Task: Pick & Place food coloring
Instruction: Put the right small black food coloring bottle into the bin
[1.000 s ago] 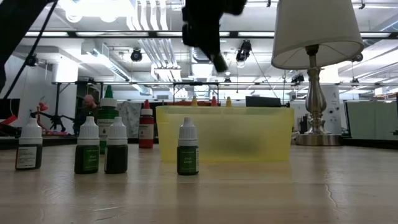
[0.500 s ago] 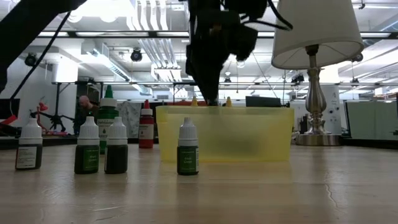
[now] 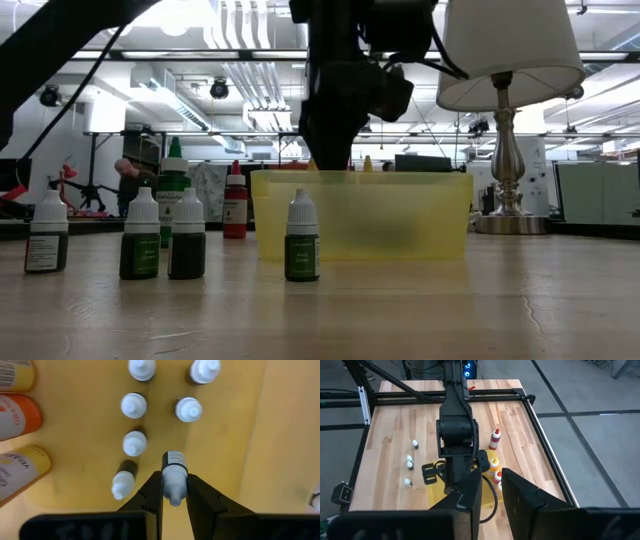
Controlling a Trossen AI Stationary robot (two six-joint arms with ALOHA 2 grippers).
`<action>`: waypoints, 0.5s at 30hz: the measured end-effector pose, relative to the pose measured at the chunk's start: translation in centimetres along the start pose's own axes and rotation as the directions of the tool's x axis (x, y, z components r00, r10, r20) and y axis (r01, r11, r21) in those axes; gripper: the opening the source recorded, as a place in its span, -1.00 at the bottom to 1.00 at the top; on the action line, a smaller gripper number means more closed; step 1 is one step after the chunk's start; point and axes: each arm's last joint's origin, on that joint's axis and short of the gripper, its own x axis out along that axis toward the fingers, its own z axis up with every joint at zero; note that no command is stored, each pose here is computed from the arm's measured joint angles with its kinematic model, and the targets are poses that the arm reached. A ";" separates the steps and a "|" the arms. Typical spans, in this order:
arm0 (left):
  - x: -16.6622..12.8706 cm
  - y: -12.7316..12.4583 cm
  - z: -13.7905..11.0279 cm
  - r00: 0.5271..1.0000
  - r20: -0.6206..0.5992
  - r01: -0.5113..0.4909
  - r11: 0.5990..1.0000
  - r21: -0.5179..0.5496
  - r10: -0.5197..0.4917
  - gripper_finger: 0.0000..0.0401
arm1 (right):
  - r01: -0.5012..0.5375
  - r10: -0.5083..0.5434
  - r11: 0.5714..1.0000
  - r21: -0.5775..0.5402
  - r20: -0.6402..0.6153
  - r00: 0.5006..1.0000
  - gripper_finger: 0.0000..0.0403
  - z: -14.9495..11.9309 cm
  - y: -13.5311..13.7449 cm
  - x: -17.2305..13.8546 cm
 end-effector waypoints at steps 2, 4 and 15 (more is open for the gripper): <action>0.0 0.2 0.0 1.000 0.003 -0.012 1.000 -0.002 0.012 -0.80 | 0.000 0.000 1.000 0.000 0.000 1.000 -0.69 0.0 0.0 0.0; 0.0 0.3 0.1 1.000 0.004 -0.012 1.000 -0.003 0.012 -0.80 | 0.000 0.000 1.000 0.000 0.000 1.000 -0.69 0.0 0.0 0.0; 0.0 0.4 0.1 1.000 0.004 -0.014 1.000 0.015 0.014 -0.80 | 0.000 0.000 1.000 -0.004 0.000 1.000 -0.68 0.0 0.0 0.0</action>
